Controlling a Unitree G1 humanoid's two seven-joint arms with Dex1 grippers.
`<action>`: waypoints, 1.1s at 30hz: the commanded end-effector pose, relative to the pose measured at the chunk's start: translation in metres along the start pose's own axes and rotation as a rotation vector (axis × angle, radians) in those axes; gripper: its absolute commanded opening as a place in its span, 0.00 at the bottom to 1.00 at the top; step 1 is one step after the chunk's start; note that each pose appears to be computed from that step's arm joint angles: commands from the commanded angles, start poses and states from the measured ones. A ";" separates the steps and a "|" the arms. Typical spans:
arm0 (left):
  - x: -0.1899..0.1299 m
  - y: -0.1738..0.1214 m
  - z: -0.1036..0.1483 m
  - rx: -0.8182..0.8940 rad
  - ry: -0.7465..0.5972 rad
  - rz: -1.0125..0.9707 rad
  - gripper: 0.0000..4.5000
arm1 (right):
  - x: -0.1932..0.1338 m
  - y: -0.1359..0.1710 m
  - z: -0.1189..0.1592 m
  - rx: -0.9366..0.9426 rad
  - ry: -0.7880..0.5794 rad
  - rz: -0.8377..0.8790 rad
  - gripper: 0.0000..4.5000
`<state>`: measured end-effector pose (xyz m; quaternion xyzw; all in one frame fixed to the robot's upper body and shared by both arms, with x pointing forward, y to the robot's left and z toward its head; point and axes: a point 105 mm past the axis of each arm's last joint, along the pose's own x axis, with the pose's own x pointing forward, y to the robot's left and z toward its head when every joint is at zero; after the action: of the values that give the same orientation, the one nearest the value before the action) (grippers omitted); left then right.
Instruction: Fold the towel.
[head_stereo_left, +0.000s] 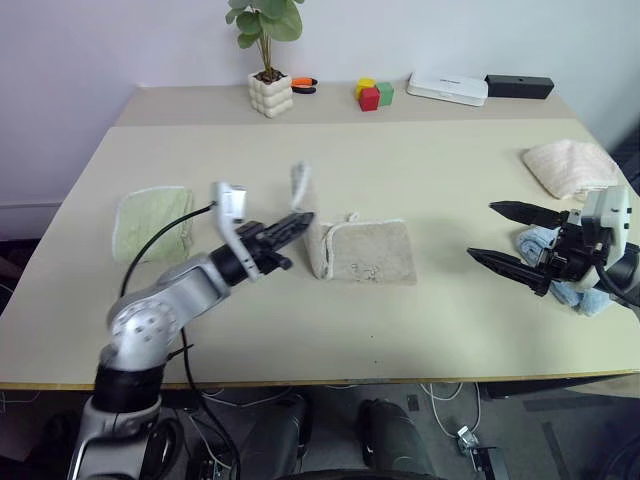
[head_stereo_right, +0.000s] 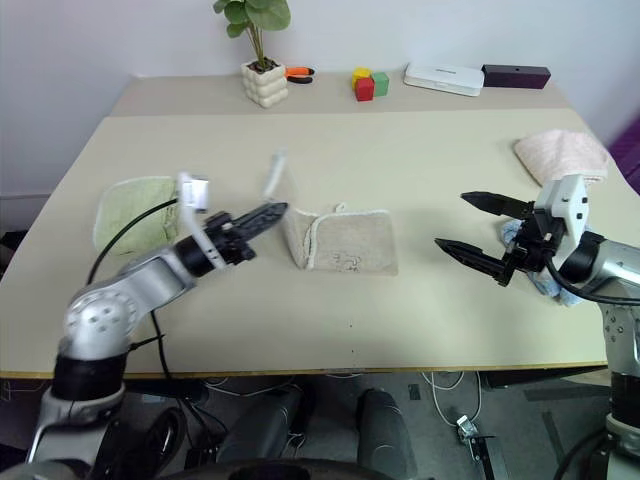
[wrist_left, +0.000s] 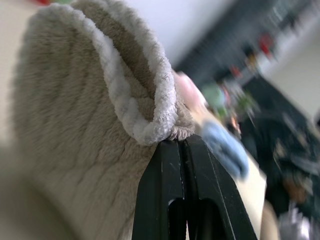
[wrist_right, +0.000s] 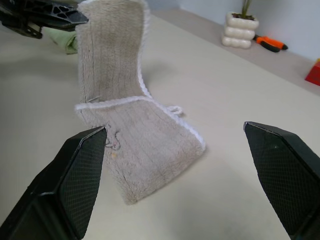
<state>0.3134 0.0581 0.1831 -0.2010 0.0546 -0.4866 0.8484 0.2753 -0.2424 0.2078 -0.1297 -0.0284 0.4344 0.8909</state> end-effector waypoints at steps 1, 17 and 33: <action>0.043 -0.006 -0.014 0.052 0.038 -0.152 0.00 | -0.005 -0.001 0.013 -0.023 -0.063 -0.030 1.00; 0.090 -0.021 -0.087 0.101 0.292 -0.346 0.53 | -0.006 0.013 0.025 -0.092 -0.078 -0.100 1.00; 0.052 0.010 0.039 0.003 -0.269 -0.158 0.69 | 0.068 -0.021 0.042 0.139 -0.394 -0.330 0.69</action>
<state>0.3549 0.0189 0.2017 -0.2508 -0.0365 -0.5437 0.8001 0.3290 -0.2053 0.2382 0.0218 -0.1682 0.2992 0.9390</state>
